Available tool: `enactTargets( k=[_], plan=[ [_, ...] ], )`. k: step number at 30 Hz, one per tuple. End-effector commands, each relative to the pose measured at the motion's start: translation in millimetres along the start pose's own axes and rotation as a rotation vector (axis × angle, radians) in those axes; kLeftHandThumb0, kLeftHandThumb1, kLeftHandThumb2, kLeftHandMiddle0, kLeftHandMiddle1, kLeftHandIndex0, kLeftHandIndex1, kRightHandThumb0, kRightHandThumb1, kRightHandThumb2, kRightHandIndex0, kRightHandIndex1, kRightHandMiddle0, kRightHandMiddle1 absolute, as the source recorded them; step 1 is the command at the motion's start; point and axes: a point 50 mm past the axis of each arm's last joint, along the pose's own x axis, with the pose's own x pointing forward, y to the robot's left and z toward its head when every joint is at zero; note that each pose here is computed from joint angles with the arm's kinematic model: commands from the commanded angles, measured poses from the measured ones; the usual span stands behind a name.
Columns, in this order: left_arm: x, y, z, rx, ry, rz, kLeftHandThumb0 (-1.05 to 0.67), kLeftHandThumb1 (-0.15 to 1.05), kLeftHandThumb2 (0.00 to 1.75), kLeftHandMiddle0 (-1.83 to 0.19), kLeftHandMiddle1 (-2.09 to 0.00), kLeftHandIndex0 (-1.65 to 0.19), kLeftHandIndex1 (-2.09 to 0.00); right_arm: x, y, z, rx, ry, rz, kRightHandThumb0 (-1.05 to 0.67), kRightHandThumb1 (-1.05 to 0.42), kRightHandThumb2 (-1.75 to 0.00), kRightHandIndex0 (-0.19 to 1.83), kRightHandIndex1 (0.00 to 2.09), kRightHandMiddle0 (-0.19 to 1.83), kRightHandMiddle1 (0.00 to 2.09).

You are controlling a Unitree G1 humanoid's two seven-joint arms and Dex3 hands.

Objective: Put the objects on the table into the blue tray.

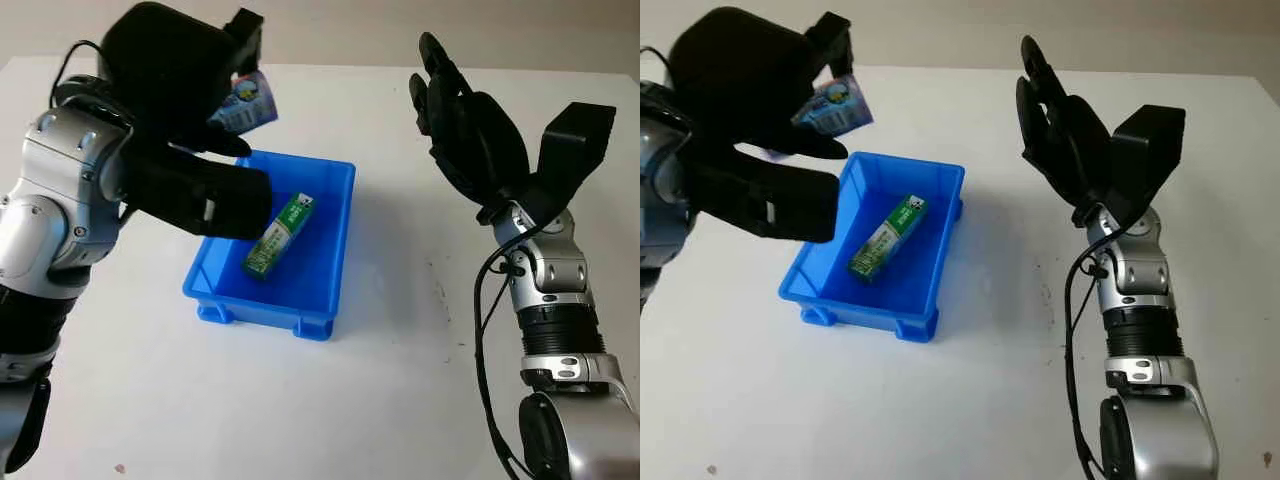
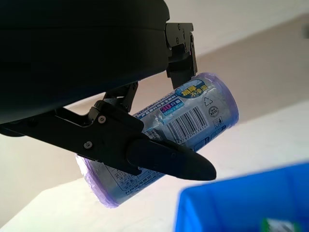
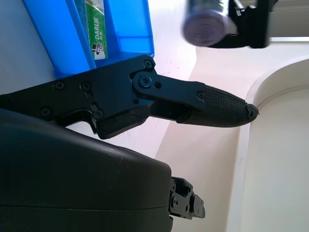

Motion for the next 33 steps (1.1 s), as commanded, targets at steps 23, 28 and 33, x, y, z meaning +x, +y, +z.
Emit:
enactTargets(
  k=[23,28,33],
  plan=[
    [-9.4,-57.3,40.3,-0.124,-0.247,-0.319,-0.47,1.05,0.33,-0.73,-2.09,0.04,-1.44,-3.2,1.6,-0.1,-0.009,-0.016,-0.016,-0.82,-1.05,-0.65,-0.19,0.0,-0.19,0.0],
    [-11.4,-59.3,37.9,-0.256,-0.279,-0.374,-0.64,1.05,0.39,-0.12,-0.73,0.12,-0.25,-3.9,1.2,-0.2,-0.019,-0.011,-0.019,-0.82,-1.05,-0.65,-0.19,0.0,-0.19,0.0],
    [-11.8,-52.5,33.9,-0.397,-0.307,-0.318,-0.68,1.05,0.47,0.15,-0.04,0.19,-0.01,-3.8,2.0,-0.3,-0.016,-0.009,-0.015,-0.82,-1.05,-0.64,-0.19,0.0,-0.19,0.0]
  ],
)
